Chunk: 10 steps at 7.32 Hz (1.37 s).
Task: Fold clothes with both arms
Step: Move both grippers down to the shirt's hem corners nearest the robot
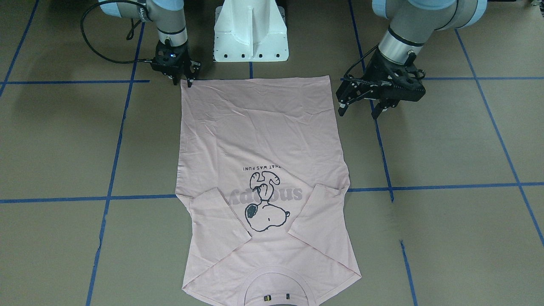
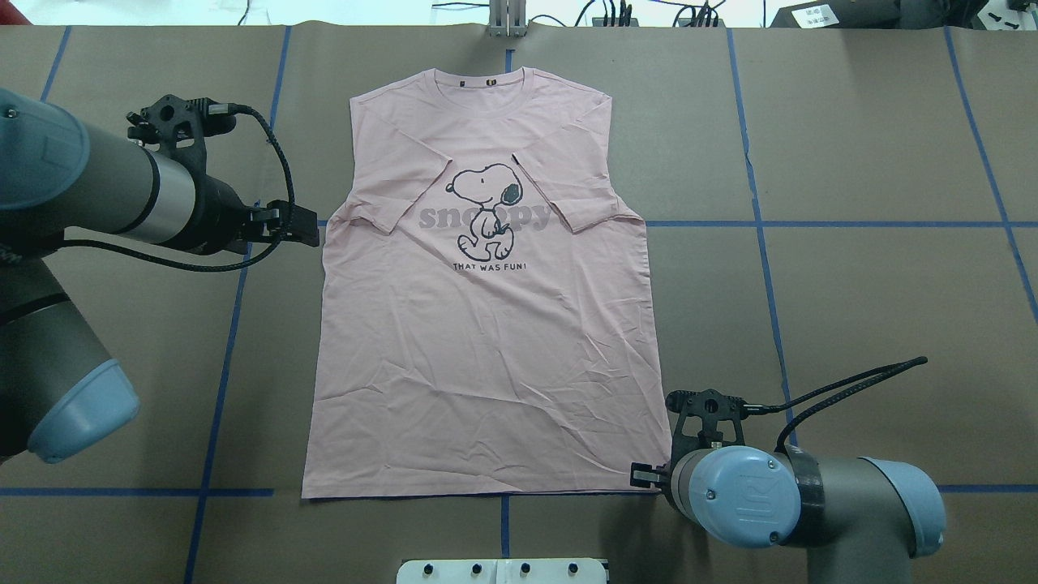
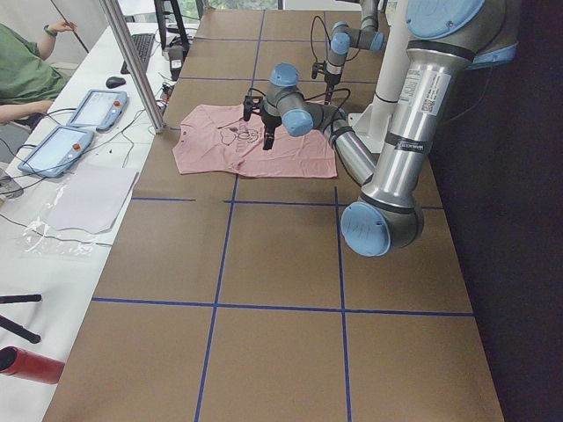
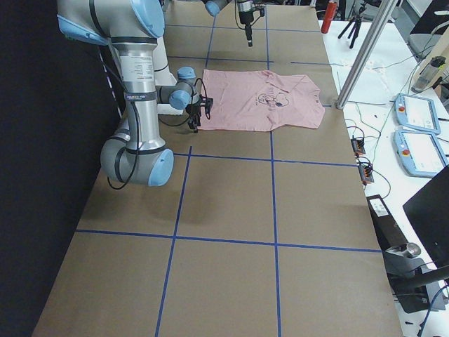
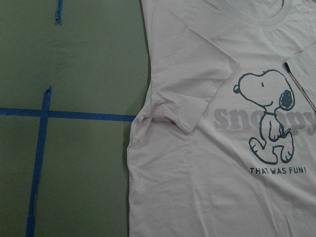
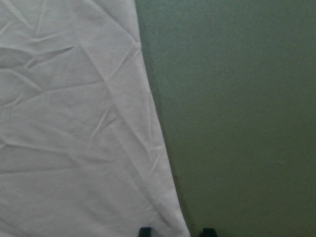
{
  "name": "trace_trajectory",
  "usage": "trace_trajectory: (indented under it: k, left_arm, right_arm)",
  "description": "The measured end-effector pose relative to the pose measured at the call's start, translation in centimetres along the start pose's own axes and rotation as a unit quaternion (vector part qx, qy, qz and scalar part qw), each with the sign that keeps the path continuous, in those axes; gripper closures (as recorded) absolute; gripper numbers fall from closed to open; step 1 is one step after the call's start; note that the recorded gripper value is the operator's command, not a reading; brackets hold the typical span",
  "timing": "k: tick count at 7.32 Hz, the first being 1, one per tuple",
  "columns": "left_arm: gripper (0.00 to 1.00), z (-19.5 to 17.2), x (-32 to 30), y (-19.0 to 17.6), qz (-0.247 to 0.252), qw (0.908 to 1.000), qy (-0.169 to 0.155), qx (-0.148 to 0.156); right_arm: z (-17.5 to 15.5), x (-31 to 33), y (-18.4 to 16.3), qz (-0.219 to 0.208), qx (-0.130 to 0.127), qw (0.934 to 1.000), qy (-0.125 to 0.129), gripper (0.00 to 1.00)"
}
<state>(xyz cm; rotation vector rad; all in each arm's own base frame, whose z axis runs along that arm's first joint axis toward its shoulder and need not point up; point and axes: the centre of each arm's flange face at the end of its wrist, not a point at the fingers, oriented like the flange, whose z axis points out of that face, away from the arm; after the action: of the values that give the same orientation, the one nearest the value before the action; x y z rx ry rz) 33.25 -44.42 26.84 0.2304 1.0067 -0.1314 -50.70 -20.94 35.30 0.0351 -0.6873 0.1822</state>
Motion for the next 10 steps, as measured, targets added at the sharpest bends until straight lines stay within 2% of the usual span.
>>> trace_trajectory:
  k: [2,4,5,6,8,10]
  left_arm:
    - [0.00,0.0,0.1,0.0,0.000,1.0000,0.001,0.000]
    - [0.00,0.1,0.2,-0.1,-0.005,1.0000,0.000,0.000]
    - [0.00,0.2,0.0,0.1,-0.025,0.9997,-0.004,-0.002]
    - [0.00,0.9,-0.3,1.5,-0.065,0.9978,-0.011,-0.009]
    - [0.00,4.5,0.6,8.5,-0.147,0.9881,-0.039,-0.024]
    - [0.00,8.0,1.8,16.3,-0.203,0.9760,-0.071,-0.037]
  right_arm:
    - [-0.2,0.0,0.0,0.000,-0.001,1.0000,-0.002,1.00]
    - [-1.6,-0.4,-0.2,0.003,0.002,0.9999,-0.016,1.00]
    - [-2.6,-0.8,-0.6,0.005,0.004,0.9996,-0.027,1.00]
    - [-3.7,-1.5,-1.2,0.010,0.006,0.9991,-0.041,1.00]
    - [-5.3,-2.7,-2.0,0.015,0.011,0.9980,-0.060,1.00]
    - [-5.9,-3.3,-2.6,0.019,0.015,0.9974,-0.068,1.00]
